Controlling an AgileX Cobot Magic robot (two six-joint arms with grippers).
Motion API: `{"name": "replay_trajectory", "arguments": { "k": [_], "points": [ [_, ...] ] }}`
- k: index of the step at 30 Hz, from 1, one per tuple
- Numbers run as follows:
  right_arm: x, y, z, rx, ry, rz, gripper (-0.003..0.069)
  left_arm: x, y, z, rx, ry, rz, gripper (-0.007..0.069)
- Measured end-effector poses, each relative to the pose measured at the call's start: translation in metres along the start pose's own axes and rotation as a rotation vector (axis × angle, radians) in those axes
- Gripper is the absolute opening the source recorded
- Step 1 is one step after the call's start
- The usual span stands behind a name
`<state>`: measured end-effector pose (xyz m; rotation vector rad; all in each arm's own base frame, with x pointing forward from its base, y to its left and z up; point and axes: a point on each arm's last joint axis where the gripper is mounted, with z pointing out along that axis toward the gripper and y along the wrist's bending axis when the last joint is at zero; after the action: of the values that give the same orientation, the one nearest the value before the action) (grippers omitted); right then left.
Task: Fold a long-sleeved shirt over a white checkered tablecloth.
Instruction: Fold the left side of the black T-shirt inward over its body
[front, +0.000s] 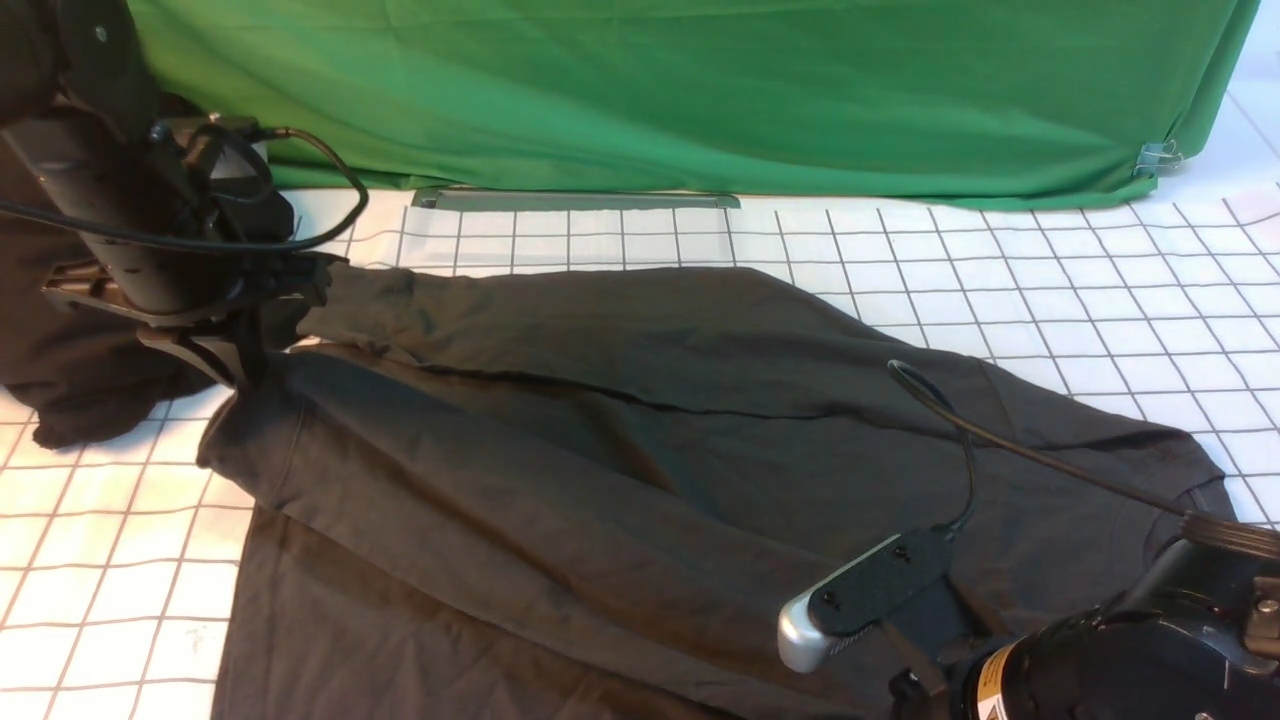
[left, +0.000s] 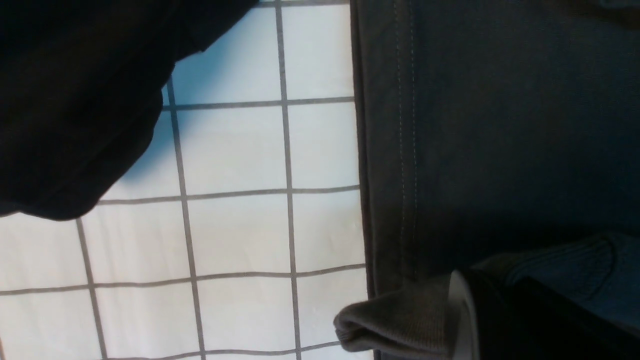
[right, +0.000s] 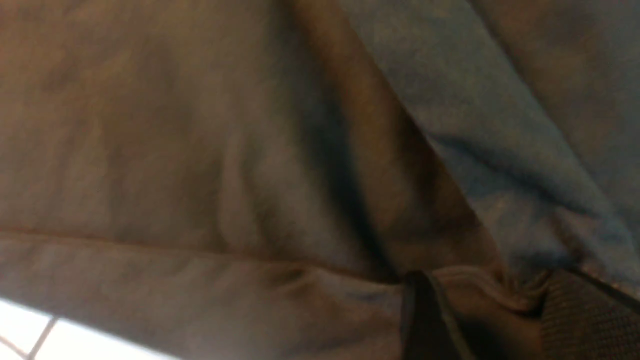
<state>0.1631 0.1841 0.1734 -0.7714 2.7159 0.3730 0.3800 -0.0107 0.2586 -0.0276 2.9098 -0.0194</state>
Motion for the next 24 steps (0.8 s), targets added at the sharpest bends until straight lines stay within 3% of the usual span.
{"name": "replay_trajectory", "arguments": {
  "k": [15, 17, 18, 20, 24],
  "points": [
    [-0.003, -0.008, 0.012, 0.019, 0.009, 0.045, 0.0298, 0.000, 0.000, 0.000, 0.003, -0.001, -0.003, 0.0014],
    [-0.002, -0.006, 0.013, 0.020, 0.014, 0.010, 0.0209, 0.000, 0.000, 0.000, 0.003, -0.001, -0.003, 0.0014],
    [-0.002, -0.006, 0.013, 0.019, 0.015, 0.009, 0.0198, 0.000, 0.000, 0.000, 0.003, -0.001, -0.003, 0.0014],
    [-0.001, -0.003, 0.013, 0.016, 0.025, -0.019, 0.0059, 0.000, 0.000, 0.000, 0.003, -0.001, -0.003, 0.0014],
    [0.001, -0.003, 0.012, 0.016, 0.039, -0.028, 0.0019, 0.000, 0.000, 0.000, 0.003, -0.001, -0.003, 0.0014]
  ]
}}
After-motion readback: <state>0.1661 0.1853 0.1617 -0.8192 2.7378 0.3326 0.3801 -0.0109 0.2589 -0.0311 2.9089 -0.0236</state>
